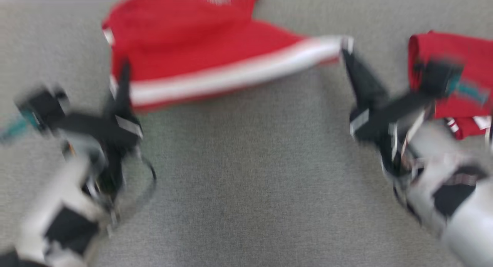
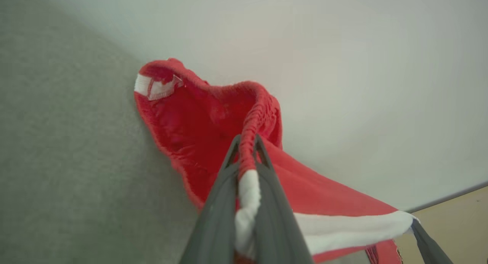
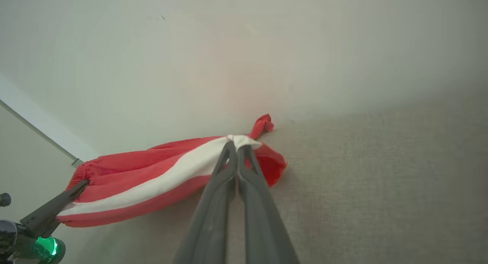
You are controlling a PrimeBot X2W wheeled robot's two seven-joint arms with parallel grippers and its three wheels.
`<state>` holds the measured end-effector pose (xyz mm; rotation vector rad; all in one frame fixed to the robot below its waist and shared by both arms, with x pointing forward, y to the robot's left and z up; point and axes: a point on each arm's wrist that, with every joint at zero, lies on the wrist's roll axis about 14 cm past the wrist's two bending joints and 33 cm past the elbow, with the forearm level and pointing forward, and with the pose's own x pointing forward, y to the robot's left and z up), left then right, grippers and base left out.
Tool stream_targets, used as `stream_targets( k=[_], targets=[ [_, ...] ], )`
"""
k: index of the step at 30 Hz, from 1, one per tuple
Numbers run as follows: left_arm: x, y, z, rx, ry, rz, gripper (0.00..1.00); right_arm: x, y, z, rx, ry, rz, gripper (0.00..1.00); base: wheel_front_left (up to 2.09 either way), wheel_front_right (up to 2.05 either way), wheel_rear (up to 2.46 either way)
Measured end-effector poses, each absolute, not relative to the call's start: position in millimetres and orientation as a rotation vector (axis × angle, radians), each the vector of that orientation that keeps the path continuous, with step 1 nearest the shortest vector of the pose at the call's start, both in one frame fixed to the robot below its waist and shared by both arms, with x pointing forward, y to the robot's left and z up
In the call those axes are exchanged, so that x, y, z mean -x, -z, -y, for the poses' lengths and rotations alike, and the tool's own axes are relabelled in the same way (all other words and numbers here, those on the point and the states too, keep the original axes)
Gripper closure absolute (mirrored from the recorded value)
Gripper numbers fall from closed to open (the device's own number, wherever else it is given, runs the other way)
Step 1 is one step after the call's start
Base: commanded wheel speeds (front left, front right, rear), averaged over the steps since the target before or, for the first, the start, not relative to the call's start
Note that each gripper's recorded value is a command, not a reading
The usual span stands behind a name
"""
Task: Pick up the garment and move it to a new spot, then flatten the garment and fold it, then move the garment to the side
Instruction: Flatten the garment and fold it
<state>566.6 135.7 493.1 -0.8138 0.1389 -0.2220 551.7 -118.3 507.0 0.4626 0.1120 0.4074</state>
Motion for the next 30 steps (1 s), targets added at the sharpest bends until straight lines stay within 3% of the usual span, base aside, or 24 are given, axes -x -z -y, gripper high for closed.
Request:
stream_targets(
  k=[7, 18, 23, 30],
  targets=[
    [-477, -468, -123, 0.749, 0.232, -0.222, 1.00, -471, -471, 121, -0.484, -0.395, -0.201, 1.00, 0.00, 0.00, 0.00],
    [-373, -430, -147, 0.756, 0.044, -0.304, 1.00, -375, -421, 140, -0.480, -0.303, -0.333, 1.00, 0.00, 0.00, 0.00],
    [-368, -435, -145, 0.759, 0.041, -0.279, 1.00, -370, -426, 137, -0.475, -0.306, -0.327, 1.00, 0.00, 0.00, 0.00],
    [-384, -454, -144, 0.752, 0.070, -0.212, 1.00, -404, -464, 127, -0.398, -0.367, -0.242, 1.00, 0.00, 0.00, 0.00]
  ],
)
